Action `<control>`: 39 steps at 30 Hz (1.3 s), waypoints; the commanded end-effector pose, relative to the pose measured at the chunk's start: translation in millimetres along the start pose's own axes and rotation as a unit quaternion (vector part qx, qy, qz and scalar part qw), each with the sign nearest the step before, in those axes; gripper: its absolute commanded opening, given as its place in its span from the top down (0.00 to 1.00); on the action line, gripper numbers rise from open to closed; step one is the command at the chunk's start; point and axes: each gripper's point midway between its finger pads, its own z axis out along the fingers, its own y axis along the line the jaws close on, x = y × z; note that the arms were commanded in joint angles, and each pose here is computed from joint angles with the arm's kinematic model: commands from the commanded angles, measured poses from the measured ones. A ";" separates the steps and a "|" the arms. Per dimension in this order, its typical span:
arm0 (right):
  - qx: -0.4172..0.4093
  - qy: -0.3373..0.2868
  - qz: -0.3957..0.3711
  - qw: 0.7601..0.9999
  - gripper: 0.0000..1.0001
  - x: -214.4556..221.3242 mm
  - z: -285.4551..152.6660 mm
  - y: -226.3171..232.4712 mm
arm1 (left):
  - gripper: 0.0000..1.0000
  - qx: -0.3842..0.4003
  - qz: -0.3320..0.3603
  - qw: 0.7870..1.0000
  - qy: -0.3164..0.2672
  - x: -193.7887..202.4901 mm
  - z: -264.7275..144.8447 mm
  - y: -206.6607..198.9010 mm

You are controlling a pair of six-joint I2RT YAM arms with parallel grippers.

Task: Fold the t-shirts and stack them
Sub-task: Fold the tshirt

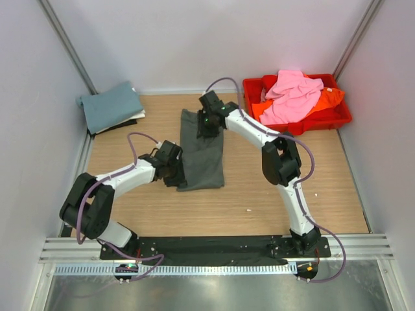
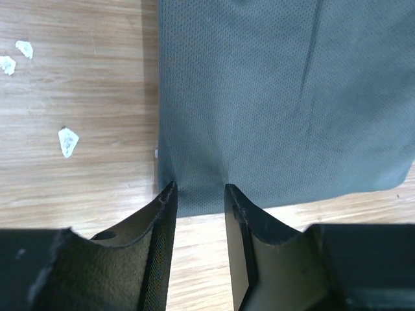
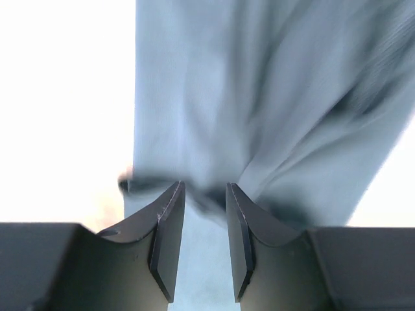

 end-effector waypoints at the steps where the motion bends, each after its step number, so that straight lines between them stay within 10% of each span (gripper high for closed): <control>1: 0.024 -0.044 0.027 0.998 0.62 -58.7 -24.5 -26.0 | 0.63 0.027 0.001 0.999 -0.035 -13.5 -20.7 -12.6; 8: 0.010 -0.064 0.031 0.997 0.62 -36.3 -81.1 -38.5 | 0.03 0.013 0.011 0.994 -0.106 -30.9 -61.9 -1.3; 18: -0.255 -0.041 0.073 0.963 0.82 59.8 -112.9 15.9 | 0.11 0.048 0.030 0.991 -0.119 -57.6 -60.8 -32.6; 35: -0.135 0.014 0.174 0.975 0.98 191.9 -64.5 -76.7 | 0.21 0.059 0.035 0.996 -0.064 -40.8 -32.4 -37.2; 39: -0.137 -0.007 0.137 0.981 0.81 178.5 -97.3 -69.1 | 0.20 0.059 0.032 0.995 -0.078 -38.1 -52.7 -32.2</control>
